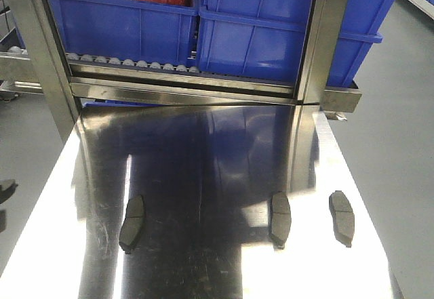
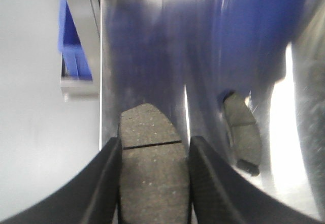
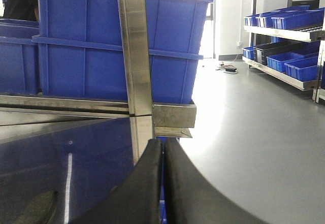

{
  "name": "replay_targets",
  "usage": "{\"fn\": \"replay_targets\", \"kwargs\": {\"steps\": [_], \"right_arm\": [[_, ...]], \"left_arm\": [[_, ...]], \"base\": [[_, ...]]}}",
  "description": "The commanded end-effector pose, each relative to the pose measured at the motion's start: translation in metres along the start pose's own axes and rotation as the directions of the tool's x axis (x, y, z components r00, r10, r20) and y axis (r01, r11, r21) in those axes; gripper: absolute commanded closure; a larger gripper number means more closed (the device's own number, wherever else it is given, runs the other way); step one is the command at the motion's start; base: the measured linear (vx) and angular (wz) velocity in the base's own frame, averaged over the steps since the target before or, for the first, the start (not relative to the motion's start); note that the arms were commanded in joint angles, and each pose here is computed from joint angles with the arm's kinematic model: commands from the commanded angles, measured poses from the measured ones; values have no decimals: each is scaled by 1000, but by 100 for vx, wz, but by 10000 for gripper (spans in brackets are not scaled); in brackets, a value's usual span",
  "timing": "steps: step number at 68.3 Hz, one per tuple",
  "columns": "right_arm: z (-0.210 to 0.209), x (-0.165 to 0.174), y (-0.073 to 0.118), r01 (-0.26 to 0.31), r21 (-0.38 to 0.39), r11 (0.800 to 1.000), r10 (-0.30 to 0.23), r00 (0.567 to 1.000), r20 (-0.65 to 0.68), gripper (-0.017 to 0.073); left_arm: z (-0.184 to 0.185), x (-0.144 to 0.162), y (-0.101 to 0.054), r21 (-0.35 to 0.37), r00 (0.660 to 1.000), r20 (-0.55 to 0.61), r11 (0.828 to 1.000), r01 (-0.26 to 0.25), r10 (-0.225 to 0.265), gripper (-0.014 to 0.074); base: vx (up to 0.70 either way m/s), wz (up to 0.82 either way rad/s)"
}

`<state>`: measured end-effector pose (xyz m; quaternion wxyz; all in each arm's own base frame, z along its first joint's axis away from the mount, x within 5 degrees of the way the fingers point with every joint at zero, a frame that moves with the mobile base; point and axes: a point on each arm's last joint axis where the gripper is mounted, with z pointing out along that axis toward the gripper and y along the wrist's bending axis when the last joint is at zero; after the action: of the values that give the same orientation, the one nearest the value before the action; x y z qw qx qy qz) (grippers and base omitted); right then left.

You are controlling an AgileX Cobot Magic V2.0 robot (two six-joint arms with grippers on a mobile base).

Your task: Move and align brake pads A on conveyor

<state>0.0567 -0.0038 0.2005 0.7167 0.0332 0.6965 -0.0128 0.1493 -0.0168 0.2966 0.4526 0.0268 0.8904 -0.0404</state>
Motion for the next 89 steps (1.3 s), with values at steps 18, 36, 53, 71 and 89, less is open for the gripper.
{"fn": "replay_targets", "kwargs": {"steps": [18, 36, 53, 71, 89], "right_arm": [[-1, -3, 0, 6, 0, 1000, -6, 997, 73, 571], [-1, -3, 0, 6, 0, 1000, -6, 997, 73, 571], [-1, -3, 0, 6, 0, 1000, -6, 997, 72, 571], [-1, -3, 0, 6, 0, 1000, -6, 997, 72, 571], [-1, -3, 0, 6, 0, 1000, -6, 997, 72, 571]], "left_arm": [[-46, 20, 0, 25, 952, 307, 1000, 10, -17, 600], [-52, 22, 0, 27, 940, 341, 1000, 9, -17, 600], [-52, 22, 0, 27, 942, 335, 1000, 9, -17, 600], [-52, 22, 0, 27, 942, 335, 1000, 9, -17, 600], [-52, 22, 0, 27, 942, 335, 1000, 9, -17, 600]], "base": [[0, 0], [0, 0], [0, 0], [0, 0], [0, 0]]}}
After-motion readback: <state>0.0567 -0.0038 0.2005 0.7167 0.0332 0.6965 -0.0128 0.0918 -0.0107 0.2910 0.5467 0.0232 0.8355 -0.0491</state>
